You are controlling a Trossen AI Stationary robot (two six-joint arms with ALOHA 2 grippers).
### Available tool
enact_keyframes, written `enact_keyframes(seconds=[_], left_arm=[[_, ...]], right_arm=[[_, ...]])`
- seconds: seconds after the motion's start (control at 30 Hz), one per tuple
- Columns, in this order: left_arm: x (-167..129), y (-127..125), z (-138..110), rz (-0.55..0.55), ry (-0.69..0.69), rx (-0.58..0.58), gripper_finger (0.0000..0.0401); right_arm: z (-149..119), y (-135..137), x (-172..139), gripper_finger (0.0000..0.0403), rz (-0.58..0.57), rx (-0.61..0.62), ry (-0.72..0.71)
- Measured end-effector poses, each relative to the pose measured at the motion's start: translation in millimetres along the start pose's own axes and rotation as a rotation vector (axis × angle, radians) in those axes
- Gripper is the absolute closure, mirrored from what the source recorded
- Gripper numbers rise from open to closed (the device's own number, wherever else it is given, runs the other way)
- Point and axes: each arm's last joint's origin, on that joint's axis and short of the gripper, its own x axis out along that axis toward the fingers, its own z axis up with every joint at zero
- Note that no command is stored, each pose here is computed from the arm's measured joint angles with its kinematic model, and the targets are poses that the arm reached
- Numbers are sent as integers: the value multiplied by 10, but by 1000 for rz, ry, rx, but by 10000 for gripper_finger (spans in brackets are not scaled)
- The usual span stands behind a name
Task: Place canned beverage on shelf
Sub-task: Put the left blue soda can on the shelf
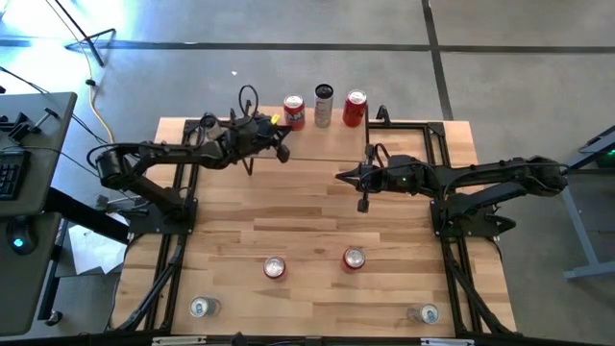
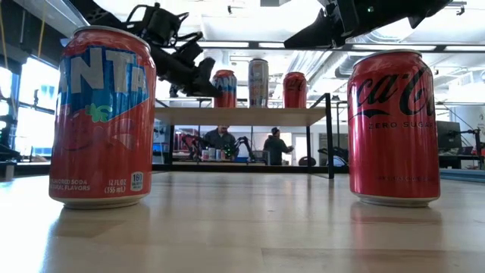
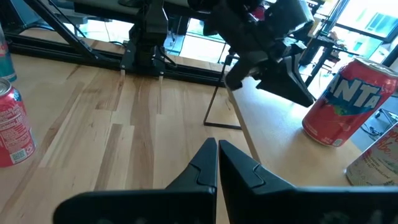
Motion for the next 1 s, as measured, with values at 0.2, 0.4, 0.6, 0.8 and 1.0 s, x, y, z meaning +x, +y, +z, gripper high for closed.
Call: enact_keyframes(seconds=[0.2, 0.4, 0.6, 0.8, 1.0], left_arm=[[-374, -138, 329, -174, 122, 97, 401], [-1073, -506, 739, -315, 253, 194, 401], [-1700, -786, 983, -396, 483, 199, 401], [-2011, -1052, 1050, -400, 750, 134, 401], [-2136, -1359, 1002, -296, 1076, -7, 401]], right_arm=[[-2, 1, 0, 403, 1, -1, 2], [-3, 1, 0, 403, 2, -1, 3], [-1, 2, 0, 403, 4, -31, 0], [17, -3, 0, 403, -1, -73, -17], [60, -14, -2, 403, -16, -142, -60]])
